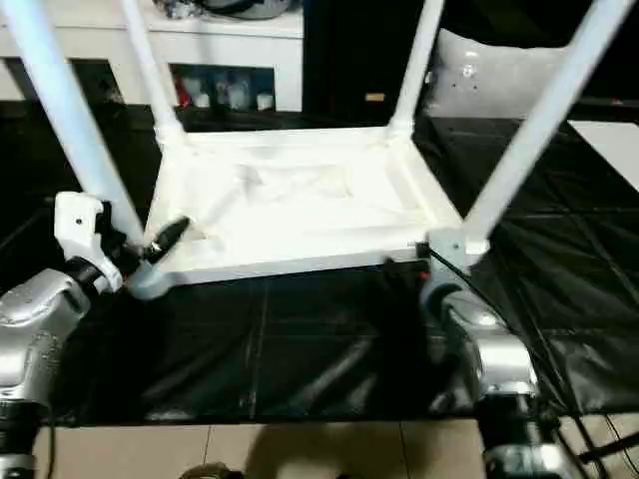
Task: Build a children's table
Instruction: Rotate table base
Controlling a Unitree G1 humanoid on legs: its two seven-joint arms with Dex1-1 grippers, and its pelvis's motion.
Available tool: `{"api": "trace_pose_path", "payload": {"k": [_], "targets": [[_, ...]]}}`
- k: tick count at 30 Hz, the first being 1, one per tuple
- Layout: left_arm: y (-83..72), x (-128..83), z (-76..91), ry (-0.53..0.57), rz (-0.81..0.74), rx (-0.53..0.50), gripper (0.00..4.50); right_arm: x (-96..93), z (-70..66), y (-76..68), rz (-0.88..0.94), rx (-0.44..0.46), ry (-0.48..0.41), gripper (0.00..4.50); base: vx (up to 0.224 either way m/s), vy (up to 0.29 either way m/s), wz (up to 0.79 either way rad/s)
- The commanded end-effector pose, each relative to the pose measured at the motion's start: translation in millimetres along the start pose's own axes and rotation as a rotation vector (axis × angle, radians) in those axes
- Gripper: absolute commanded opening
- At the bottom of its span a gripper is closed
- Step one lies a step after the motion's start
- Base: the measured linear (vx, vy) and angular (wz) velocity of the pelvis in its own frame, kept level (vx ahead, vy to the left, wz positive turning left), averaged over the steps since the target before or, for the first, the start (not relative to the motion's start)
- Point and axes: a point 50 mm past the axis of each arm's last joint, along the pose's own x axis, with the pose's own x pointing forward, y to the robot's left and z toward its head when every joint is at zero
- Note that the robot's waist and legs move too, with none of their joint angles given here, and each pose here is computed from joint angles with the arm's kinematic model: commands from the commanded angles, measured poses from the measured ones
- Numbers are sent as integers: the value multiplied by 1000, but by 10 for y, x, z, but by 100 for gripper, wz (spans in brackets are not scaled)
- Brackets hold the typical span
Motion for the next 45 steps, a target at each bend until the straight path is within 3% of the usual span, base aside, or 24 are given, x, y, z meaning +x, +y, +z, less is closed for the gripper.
{"api": "trace_pose_path", "payload": {"k": [1,3,6,10,12,14,16,18,23,27,32,36,40,45], "targets": [[-209,67,4,14,-178,-17,446,14,38,-56,-9,-6,-13,450,0,0,0],[-373,43,20,48,-362,-31,446,80,10,-117,-25,-12,5,450,0,0,0],[-550,35,23,82,-511,-59,446,154,11,-137,-27,-9,10,450,0,0,0],[-746,83,38,104,-613,-85,446,241,52,-59,18,-7,1,450,0,0,0],[-792,105,48,104,-642,-98,446,285,107,33,61,-16,-21,450,0,0,0],[-881,153,68,97,-698,-128,446,365,200,246,156,-34,-54,450,0,0,0],[-913,179,75,96,-712,-137,446,387,225,333,199,-40,-64,450,0,0,0],[-986,237,98,92,-746,-147,446,427,270,532,295,-55,-81,450,0,0,0],[-1148,318,153,88,-830,-192,446,471,316,762,389,-74,-105,450,0,0,0],[-1238,385,194,81,-874,-206,446,488,318,833,411,-77,-112,450,0,0,0],[-1311,525,224,60,-858,-184,446,490,285,873,430,-81,-107,450,0,0,0],[-1377,831,257,4,-701,-119,446,494,231,882,425,-75,-102,450,0,0,0],[-1380,898,270,-14,-654,-108,446,489,209,852,418,-61,-97,450,0,0,0],[-1365,1036,290,-65,-511,-65,446,413,115,452,277,1,-109,450,0,0,0]]}}
